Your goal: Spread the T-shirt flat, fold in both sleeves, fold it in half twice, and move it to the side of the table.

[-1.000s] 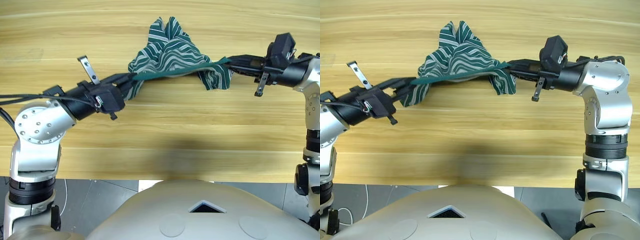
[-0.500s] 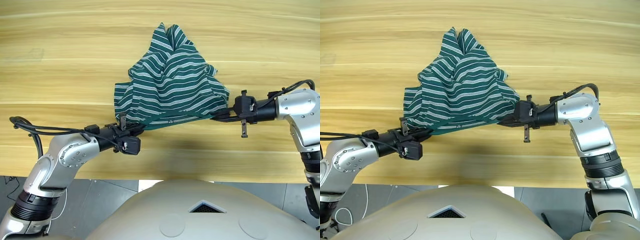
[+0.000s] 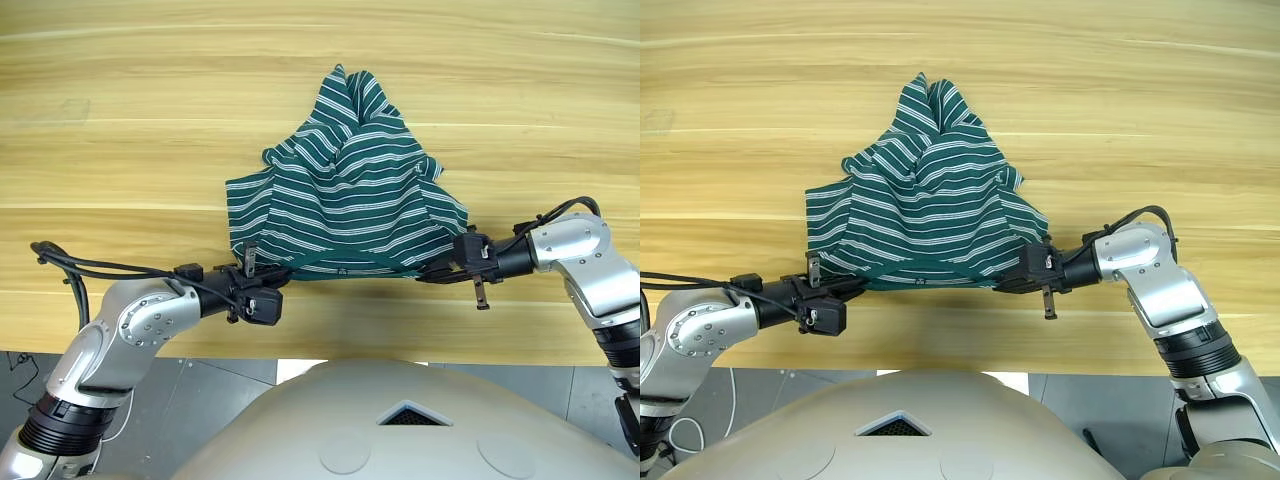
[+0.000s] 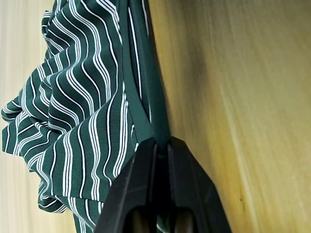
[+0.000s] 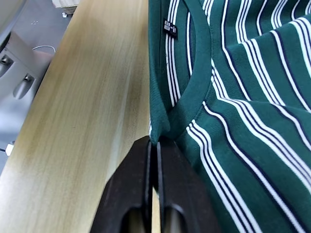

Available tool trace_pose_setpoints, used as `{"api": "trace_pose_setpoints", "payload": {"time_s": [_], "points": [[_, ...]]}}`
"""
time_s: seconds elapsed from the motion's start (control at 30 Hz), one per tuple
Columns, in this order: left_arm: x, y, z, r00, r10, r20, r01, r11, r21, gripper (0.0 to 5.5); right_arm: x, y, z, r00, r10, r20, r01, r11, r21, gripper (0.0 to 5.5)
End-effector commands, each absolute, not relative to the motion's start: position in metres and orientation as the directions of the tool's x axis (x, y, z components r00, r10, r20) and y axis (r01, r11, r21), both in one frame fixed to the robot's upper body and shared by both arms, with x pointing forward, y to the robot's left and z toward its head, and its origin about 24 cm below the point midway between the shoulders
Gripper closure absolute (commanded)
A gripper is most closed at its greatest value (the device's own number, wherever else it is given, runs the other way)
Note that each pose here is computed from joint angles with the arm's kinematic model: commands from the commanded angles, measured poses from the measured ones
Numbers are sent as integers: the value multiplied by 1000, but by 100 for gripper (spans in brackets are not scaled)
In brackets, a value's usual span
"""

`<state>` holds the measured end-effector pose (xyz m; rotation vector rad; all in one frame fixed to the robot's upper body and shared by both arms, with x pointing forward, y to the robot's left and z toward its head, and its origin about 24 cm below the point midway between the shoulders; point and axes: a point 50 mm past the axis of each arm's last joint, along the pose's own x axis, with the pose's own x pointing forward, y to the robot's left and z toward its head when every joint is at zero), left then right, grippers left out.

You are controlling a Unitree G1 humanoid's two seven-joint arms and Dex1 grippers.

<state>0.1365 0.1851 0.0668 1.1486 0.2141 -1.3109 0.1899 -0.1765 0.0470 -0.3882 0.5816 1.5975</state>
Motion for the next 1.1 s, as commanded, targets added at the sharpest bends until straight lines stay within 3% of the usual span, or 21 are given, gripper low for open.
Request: {"api": "trace_pose_setpoints", "payload": {"time_s": [0.03, 0.07, 0.33, 0.53, 0.63, 0.7, 0.8, 0.87, 0.97, 1.1], "points": [[130, 182, 68, 280, -648, -708, 856, -165, 489, 538, 191, -178, 51, -111, 821, -560, -987, -27, 156, 550], [130, 182, 70, 276, -650, -708, 859, -164, 485, 503, 189, -179, 52, -120, 824, -553, -985, -29, 170, 550], [135, 184, 80, 282, -681, -675, 879, -99, 467, 396, 184, -182, 61, -193, 836, -515, -959, -49, 279, 412], [139, 190, 78, 278, -678, -680, 890, -85, 449, 306, 192, -178, 67, -153, 884, -442, -951, -9, 311, 311], [142, 187, 100, 256, -809, -529, 933, 64, 354, 265, 210, -172, 83, -39, 955, -294, -941, 64, 332, 276], [153, 186, 119, 308, -873, -379, 921, 174, 347, 231, 224, -168, 97, 50, 982, -183, -936, 109, 333, 276], [195, 194, 131, 535, -809, -244, 801, 394, 452, 216, 256, -161, 110, 273, 958, -87, -920, 286, 266, 276], [225, 200, 124, 646, -732, -216, 722, 496, 482, 216, 279, -156, 109, 424, 903, -76, -875, 430, 222, 276], [272, 200, 121, 786, -604, -131, 568, 623, 538, 216, 320, -151, 94, 655, 732, -185, -738, 673, 48, 276], [318, 187, 109, 850, -509, -131, 462, 605, 648, 216, 364, -155, 83, 824, 494, -277, -550, 816, -179, 276]]}}
